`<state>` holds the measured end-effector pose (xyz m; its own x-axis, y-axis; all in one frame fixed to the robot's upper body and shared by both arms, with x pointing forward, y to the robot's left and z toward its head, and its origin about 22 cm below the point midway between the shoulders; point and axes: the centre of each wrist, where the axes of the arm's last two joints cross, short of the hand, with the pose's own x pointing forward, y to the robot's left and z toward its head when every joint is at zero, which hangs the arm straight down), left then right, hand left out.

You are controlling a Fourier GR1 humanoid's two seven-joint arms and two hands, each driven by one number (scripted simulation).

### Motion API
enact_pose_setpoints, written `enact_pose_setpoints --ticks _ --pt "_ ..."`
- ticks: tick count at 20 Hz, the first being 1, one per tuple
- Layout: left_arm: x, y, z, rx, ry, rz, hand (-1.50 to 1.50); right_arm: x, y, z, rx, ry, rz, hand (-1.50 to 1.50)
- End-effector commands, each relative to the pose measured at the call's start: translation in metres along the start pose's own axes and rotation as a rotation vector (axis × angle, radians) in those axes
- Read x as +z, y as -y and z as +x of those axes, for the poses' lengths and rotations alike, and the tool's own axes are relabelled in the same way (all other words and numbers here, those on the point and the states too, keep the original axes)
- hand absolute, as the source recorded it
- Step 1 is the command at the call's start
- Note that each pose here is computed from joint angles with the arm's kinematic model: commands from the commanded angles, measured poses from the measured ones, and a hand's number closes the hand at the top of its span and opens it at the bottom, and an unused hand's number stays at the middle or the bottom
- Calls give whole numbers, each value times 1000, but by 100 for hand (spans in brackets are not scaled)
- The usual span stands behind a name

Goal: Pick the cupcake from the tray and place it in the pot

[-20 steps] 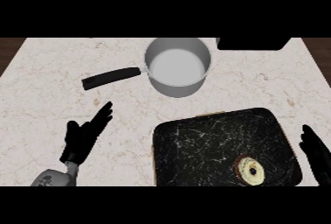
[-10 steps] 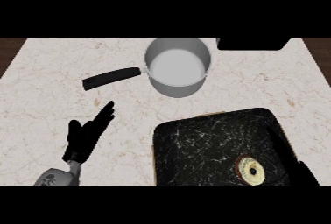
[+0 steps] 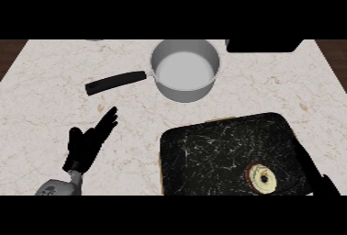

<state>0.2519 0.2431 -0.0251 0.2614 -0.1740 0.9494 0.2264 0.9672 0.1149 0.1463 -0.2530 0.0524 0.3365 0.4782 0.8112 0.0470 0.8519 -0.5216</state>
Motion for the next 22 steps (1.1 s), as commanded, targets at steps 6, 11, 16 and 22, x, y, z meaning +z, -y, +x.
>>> enact_pose_setpoints --ticks 6,11,16,22 --pt "-12 4 1 9 4 -16 0 -7 0 -15 -227 106 65 -150" --pt "-10 1 -1 4 0 -12 0 -18 -16 -24 -347 105 71 -150" --pt "6 2 -11 1 -3 -26 0 -16 -33 -65 -387 66 122 -150" --pt "-3 4 7 -3 5 -6 0 -38 -56 -82 -446 65 125 -150"
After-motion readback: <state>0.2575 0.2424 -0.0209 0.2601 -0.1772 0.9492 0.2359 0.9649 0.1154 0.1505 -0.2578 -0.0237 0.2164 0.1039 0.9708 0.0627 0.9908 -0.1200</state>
